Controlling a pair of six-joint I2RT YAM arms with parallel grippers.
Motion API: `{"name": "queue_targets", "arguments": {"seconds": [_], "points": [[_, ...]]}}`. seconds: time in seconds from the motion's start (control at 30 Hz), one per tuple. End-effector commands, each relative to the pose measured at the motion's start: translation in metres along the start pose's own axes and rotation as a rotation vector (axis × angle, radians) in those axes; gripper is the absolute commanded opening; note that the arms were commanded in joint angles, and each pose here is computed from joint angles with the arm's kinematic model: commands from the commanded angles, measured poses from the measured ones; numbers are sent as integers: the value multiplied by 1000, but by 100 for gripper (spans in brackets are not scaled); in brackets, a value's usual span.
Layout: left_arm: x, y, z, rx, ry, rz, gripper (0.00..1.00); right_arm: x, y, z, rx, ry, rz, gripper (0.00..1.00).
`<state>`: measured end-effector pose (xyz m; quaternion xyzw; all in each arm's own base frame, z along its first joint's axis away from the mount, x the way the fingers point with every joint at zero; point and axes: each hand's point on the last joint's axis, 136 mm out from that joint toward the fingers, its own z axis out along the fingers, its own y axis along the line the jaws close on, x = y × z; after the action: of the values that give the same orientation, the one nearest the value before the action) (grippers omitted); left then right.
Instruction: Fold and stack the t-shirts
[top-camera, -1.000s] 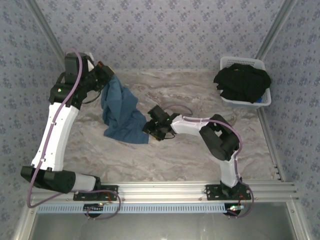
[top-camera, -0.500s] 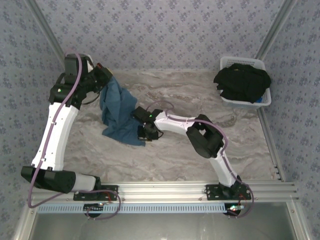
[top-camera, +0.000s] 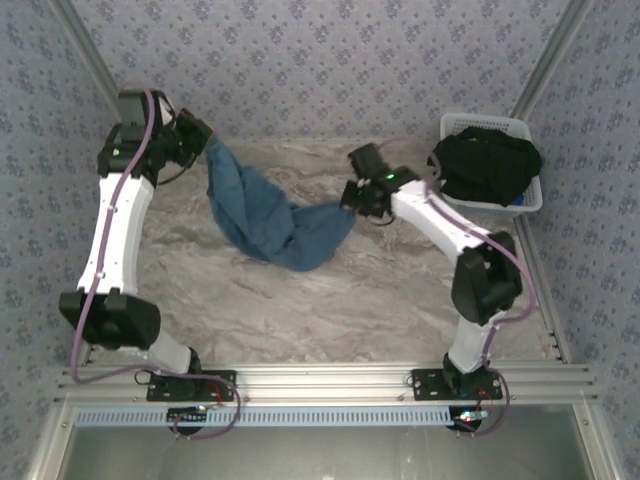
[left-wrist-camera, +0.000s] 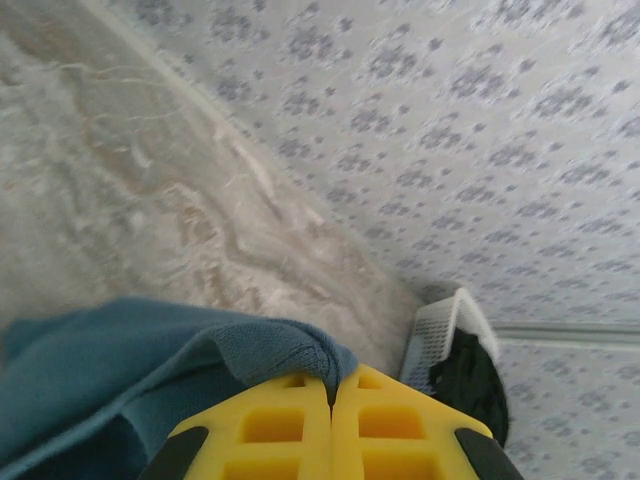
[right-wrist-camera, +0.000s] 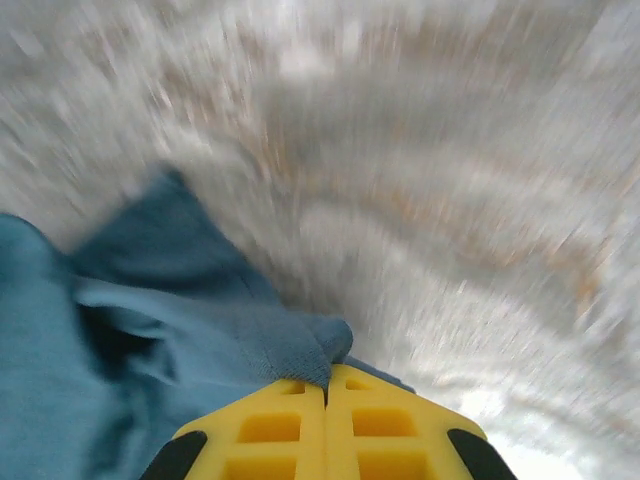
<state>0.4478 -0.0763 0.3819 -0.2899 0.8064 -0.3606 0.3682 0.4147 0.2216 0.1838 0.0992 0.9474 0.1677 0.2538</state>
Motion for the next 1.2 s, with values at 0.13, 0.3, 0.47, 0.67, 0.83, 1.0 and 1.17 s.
{"name": "queue_targets", "arguments": {"seconds": [0.13, 0.3, 0.47, 0.67, 0.83, 1.0, 1.17], "points": [[-71, -146, -47, 424, -113, 124, 0, -109, -22, -102, -57, -269, -6, 0], [-64, -145, -75, 366, -121, 98, 0, -126, -56, -148, -14, -361, 59, 0], [-5, -40, -70, -132, 24, 148, 0, -78, -89, -152, 62, -320, 115, 0], [77, 118, 4, -362, 279, -32, 0, 7, -133, -91, 136, -120, 189, 0], [110, 226, 50, -553, 402, -72, 0, 50, -172, -37, 250, 49, 196, 0], [94, 263, 59, -665, 405, -1, 0, 56, -186, -28, 331, 108, 142, 0], [86, 293, 43, -842, 391, 92, 14, 68, -197, -26, 364, 141, 139, 0]]}}
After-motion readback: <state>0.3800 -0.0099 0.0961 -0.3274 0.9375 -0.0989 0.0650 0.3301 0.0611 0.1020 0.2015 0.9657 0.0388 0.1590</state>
